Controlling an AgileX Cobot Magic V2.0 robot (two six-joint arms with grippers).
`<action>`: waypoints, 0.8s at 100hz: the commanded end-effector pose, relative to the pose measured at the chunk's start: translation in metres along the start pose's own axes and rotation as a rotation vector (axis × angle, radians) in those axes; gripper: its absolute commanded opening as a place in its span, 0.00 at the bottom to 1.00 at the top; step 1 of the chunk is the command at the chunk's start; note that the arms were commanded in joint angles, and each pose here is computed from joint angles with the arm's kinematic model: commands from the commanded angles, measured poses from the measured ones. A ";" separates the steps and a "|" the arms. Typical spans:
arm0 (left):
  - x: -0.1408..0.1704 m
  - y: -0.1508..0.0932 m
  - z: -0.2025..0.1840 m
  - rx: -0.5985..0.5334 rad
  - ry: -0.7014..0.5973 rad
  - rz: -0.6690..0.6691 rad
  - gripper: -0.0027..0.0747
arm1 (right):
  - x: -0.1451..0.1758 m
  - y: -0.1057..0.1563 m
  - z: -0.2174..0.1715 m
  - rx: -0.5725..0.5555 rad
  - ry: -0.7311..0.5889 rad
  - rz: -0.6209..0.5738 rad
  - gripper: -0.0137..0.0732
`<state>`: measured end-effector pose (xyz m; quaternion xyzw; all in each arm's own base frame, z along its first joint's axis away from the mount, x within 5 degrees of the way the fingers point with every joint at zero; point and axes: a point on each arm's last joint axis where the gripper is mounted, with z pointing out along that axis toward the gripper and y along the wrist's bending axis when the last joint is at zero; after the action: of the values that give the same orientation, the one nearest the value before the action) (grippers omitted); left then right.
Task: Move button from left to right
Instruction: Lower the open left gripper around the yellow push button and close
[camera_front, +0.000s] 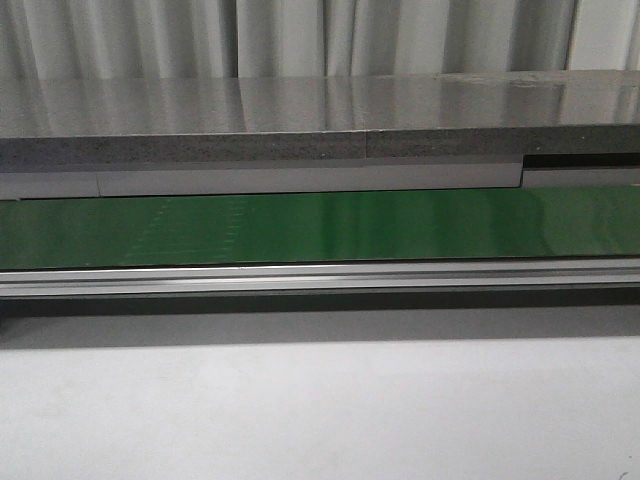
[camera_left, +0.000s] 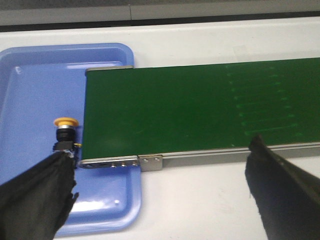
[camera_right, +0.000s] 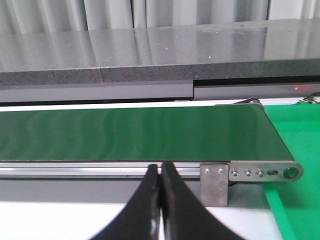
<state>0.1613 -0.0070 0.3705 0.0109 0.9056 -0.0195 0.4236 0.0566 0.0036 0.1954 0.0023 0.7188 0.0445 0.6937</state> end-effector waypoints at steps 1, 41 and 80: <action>-0.030 0.003 0.004 -0.036 -0.059 0.029 0.88 | -0.014 0.001 -0.003 -0.005 -0.121 -0.015 0.08; -0.061 0.083 0.070 -0.262 0.059 -0.164 0.85 | -0.014 0.001 -0.003 -0.005 -0.121 -0.015 0.08; -0.033 0.146 0.174 -0.218 0.310 -0.339 0.85 | -0.014 0.001 -0.003 -0.005 -0.121 -0.015 0.08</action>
<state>0.3076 0.1213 0.2730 -0.1719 0.9565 0.0134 0.2352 0.0566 0.0036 0.1954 0.0023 0.7188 0.0445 0.6937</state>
